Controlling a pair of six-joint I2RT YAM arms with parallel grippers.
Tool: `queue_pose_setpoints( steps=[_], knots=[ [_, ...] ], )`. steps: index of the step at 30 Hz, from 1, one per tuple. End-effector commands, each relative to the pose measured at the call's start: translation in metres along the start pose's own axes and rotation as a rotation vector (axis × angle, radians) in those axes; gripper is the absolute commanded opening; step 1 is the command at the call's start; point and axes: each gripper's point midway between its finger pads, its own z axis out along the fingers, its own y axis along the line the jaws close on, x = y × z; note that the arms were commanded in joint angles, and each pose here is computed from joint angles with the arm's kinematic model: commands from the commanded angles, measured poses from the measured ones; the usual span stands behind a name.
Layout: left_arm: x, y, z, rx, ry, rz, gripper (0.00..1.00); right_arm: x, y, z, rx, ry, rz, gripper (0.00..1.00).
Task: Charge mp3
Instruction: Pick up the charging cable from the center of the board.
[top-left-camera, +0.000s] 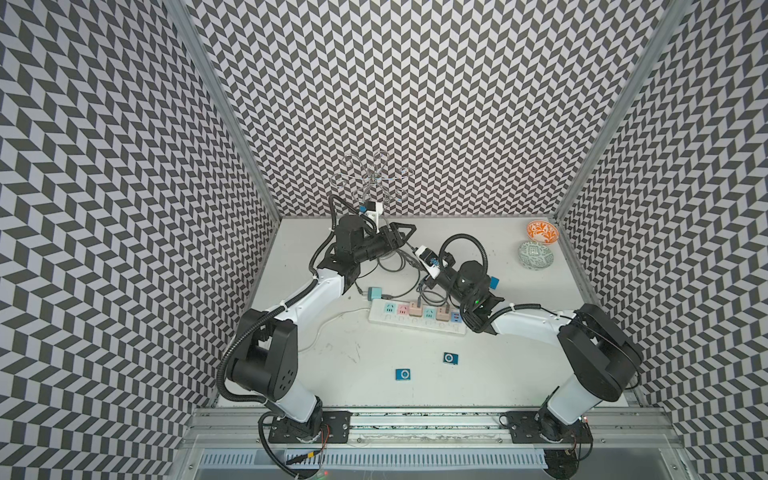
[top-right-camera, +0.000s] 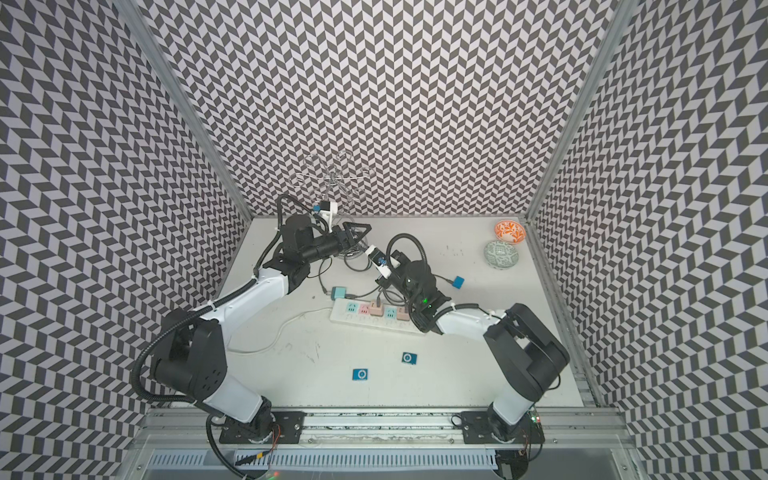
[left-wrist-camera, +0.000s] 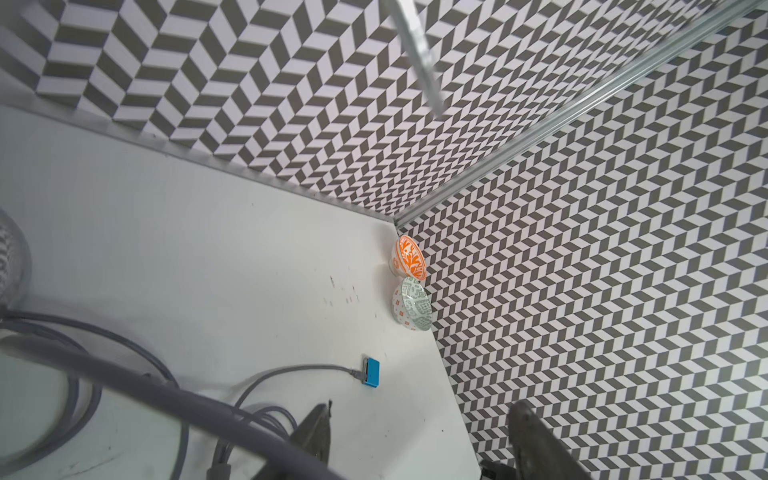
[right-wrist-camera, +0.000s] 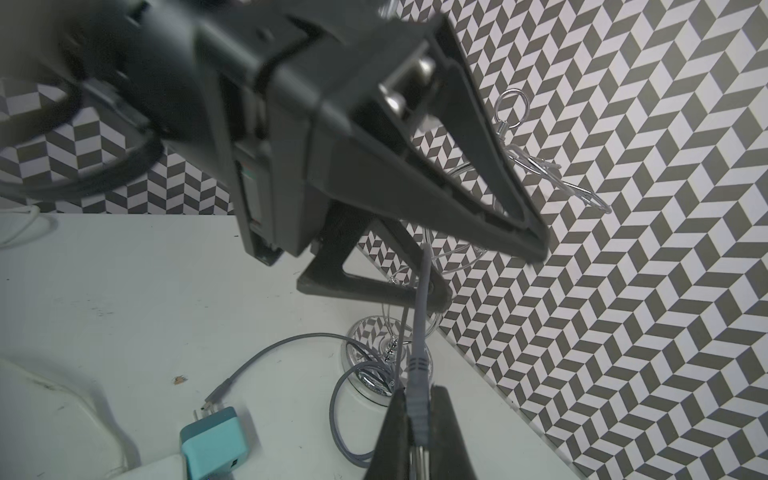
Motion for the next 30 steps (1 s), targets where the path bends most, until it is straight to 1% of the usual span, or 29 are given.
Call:
queue_pose_setpoints(
  steps=[1,3,7,11,13,16,22,24,27,28,30],
  knots=[
    [-0.024,-0.026,-0.011,0.044,-0.095,0.176,0.69,-0.008,-0.004,-0.001,-0.064,0.006,0.104,0.00],
    [-0.027,-0.028,-0.014,0.038,-0.113,0.225,0.70,-0.006,-0.009,0.002,-0.077,0.026,0.135,0.00],
    [-0.031,-0.035,-0.024,0.042,-0.169,0.368,0.70,-0.002,-0.017,0.006,-0.114,0.090,0.193,0.00],
    [-0.027,-0.031,-0.019,0.022,-0.127,0.452,0.69,0.000,-0.032,0.008,-0.108,0.132,0.248,0.00],
    [-0.023,-0.033,-0.016,0.045,-0.099,0.489,0.68,0.001,-0.039,0.009,-0.105,0.146,0.273,0.00],
    [-0.020,-0.034,-0.016,0.043,-0.107,0.662,0.67,0.003,-0.046,0.010,-0.133,0.173,0.299,0.00],
    [-0.032,-0.048,-0.026,0.035,-0.227,1.042,0.66,0.014,-0.051,0.003,-0.244,0.237,0.347,0.00],
    [-0.030,-0.044,-0.023,0.021,-0.222,1.166,0.64,0.017,-0.053,0.001,-0.274,0.256,0.367,0.00],
    [-0.012,-0.030,-0.017,0.005,-0.166,1.374,0.61,0.018,-0.053,-0.005,-0.334,0.277,0.388,0.00],
    [-0.006,-0.029,-0.018,0.007,-0.169,1.438,0.59,0.017,-0.053,-0.007,-0.349,0.276,0.393,0.00],
    [0.003,-0.028,-0.022,0.023,-0.198,1.519,0.59,0.015,-0.049,-0.012,-0.396,0.275,0.391,0.00]
  ],
)
